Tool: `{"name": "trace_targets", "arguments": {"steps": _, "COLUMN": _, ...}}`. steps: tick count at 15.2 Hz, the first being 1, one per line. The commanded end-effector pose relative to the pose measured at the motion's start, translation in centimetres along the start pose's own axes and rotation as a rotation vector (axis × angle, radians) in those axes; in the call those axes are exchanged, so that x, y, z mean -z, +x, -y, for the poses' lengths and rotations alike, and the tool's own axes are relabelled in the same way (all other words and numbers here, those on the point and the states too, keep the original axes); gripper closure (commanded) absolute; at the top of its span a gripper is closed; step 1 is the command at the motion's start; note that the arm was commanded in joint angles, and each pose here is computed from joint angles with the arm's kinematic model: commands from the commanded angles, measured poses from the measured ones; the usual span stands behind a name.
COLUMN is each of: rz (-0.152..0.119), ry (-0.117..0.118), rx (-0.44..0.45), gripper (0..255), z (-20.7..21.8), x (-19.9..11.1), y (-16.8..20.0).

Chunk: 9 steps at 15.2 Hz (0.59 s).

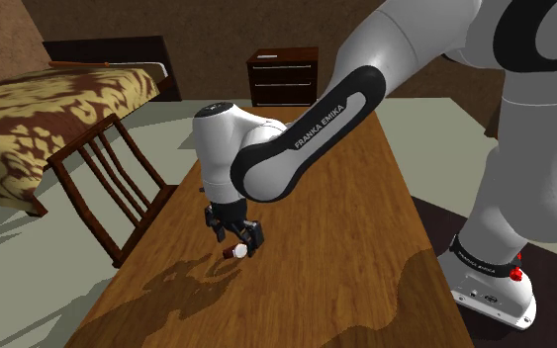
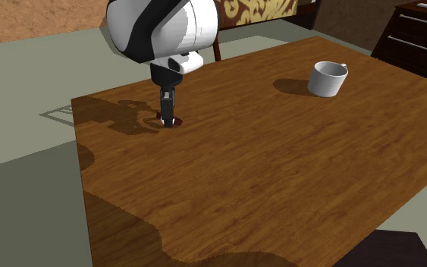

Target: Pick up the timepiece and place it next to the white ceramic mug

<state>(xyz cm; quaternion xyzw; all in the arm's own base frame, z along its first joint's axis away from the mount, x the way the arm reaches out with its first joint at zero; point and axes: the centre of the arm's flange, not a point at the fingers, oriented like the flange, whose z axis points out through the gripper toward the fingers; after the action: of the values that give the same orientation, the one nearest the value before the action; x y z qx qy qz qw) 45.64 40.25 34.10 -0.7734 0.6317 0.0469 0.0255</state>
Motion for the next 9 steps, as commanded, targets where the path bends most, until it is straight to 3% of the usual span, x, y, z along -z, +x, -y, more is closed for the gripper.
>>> {"name": "trace_targets", "arguments": {"steps": 1, "rz": 0.000, "ry": 0.000, "rx": 0.000, "gripper": 0, "z": 0.00, "x": -0.01, "y": 0.00}}
{"name": "trace_targets", "arguments": {"steps": 2, "rz": 0.000, "ry": 0.000, "rx": 0.000, "gripper": 0, "z": 0.00, "x": 0.00, "y": 0.00}}
{"name": "trace_targets", "arguments": {"steps": 3, "rz": 0.000, "ry": 0.000, "rx": 0.000, "gripper": 255, "z": 0.00, "x": 0.00, "y": 0.00}}
{"name": "trace_targets", "arguments": {"steps": 9, "rz": 0.000, "ry": 0.000, "rx": 0.000, "gripper": 255, "z": 0.00, "x": 0.00, "y": 0.00}}
